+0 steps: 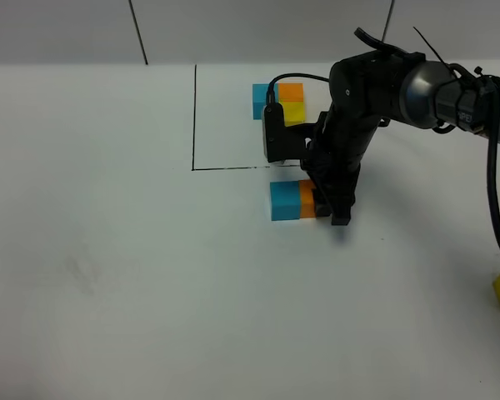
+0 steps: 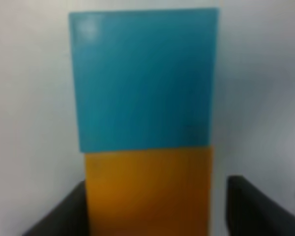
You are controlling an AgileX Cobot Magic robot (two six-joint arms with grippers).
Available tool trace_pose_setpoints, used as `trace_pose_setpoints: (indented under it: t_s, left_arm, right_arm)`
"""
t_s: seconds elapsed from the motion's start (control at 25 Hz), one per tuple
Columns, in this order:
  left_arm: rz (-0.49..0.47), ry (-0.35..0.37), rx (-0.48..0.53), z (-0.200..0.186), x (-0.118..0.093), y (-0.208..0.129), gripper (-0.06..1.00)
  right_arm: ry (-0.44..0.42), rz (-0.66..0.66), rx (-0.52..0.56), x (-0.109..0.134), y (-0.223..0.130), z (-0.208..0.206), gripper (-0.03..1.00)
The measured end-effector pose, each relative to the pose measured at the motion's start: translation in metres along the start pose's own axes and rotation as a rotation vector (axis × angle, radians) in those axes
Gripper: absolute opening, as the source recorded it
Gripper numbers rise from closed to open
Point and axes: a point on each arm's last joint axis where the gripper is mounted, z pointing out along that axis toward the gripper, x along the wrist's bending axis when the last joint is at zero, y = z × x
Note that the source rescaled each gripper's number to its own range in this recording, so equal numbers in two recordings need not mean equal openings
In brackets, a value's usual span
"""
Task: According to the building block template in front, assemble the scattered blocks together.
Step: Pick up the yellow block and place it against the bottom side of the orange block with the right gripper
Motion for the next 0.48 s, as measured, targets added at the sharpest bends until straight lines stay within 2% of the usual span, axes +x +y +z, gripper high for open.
trace_pose_setpoints:
  t_s: [0.12,0.2,0.24,0.32,0.48]
  left_arm:
    - [0.0,0.0,0.0,0.0,0.0,0.0,0.6]
    - [0.0,0.0,0.0,0.0,0.0,0.0,0.6]
    - [0.0,0.0,0.0,0.0,0.0,0.0,0.6]
    - [0.0,0.0,0.0,0.0,0.0,0.0,0.6]
    - [0.0,0.0,0.0,0.0,0.0,0.0,0.6]
  right_arm:
    - [-0.062,0.104,-0.023,-0.005,-0.002,-0.03,0.67]
    - [-0.084,0.238,-0.038,-0.008,-0.009,-0.056,0.87]
    - [-0.087,0.335,-0.04,-0.01,-0.017,-0.067,0.93]
    - [-0.068,0.564,-0.023,-0.012,-0.039,-0.084,0.97]
    - [-0.064,0.946,0.015,0.004,-0.101,-0.099,1.0]
